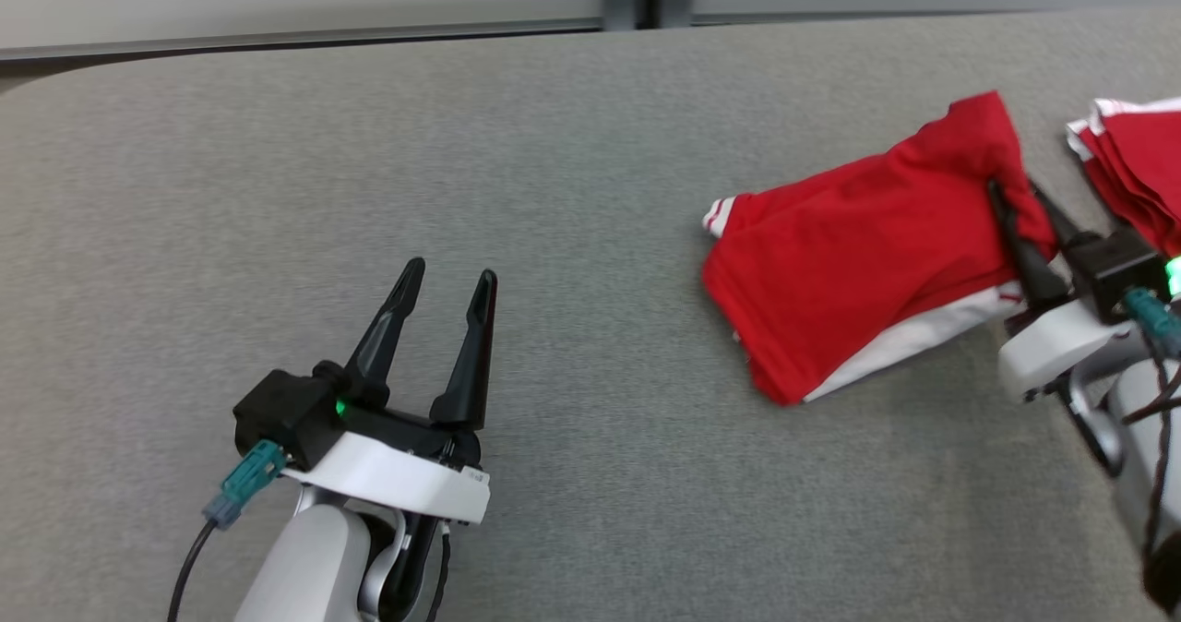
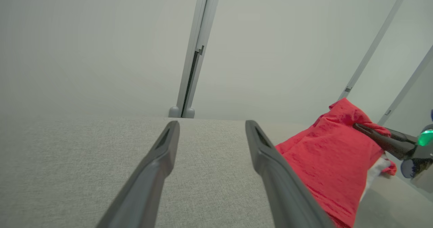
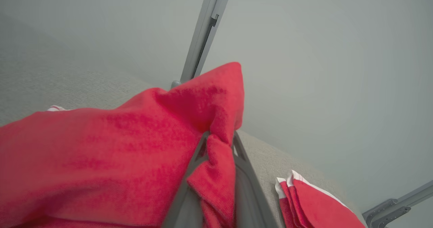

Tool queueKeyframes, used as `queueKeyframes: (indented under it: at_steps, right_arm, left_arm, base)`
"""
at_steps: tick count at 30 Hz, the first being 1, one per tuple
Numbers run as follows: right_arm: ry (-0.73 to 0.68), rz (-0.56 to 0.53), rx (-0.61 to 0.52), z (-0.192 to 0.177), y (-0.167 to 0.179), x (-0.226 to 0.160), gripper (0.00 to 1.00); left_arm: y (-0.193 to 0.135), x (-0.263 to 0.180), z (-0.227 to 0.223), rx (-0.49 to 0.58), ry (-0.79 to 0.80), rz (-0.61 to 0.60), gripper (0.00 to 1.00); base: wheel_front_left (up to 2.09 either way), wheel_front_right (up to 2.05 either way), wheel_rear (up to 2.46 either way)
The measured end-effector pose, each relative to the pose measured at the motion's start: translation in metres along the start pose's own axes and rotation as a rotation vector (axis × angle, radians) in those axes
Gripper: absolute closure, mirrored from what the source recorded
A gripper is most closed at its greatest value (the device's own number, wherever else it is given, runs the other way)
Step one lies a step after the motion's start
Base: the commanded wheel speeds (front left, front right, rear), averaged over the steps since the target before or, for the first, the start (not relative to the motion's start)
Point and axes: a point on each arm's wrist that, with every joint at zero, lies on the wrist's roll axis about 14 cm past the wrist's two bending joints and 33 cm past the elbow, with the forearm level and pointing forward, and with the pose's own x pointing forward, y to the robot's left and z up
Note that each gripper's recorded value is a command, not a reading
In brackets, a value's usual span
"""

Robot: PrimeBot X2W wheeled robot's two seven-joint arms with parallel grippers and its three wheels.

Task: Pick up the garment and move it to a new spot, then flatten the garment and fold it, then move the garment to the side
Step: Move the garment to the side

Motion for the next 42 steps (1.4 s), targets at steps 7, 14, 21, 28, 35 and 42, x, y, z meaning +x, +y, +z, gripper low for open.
queueKeyframes:
  at_steps: [7,14,21,28,35,42]
  right_arm:
    - [0.073,-0.061,-0.191,-0.007,-0.082,-0.007,1.00]
    - [0.216,-0.215,-0.318,-0.031,-0.183,-0.018,1.00]
    - [0.330,-0.331,-0.345,-0.064,-0.230,-0.028,1.00]
    - [0.429,-0.370,-0.289,-0.100,-0.234,-0.031,1.00]
    - [0.391,-0.409,-0.240,-0.097,-0.237,-0.026,0.00]
    - [0.254,-0.430,-0.216,-0.056,-0.234,-0.013,0.00]
  left_arm:
    - [-0.028,0.039,-0.021,0.002,0.028,-0.121,0.00]
    - [-0.045,0.073,-0.054,-0.030,0.071,-0.215,0.00]
    - [-0.036,0.079,-0.086,-0.059,0.136,-0.209,0.00]
    - [-0.016,0.076,-0.091,-0.057,0.148,-0.157,0.00]
    - [-0.009,0.076,-0.086,-0.051,0.139,-0.134,0.00]
    - [-0.010,0.071,-0.063,-0.050,0.095,-0.115,0.00]
  base:
    - [0.00,0.00,0.00]
    - [0.00,0.00,0.00]
    - [0.00,0.00,0.00]
    - [0.00,0.00,0.00]
    - [0.00,0.00,0.00]
    - [0.00,0.00,0.00]
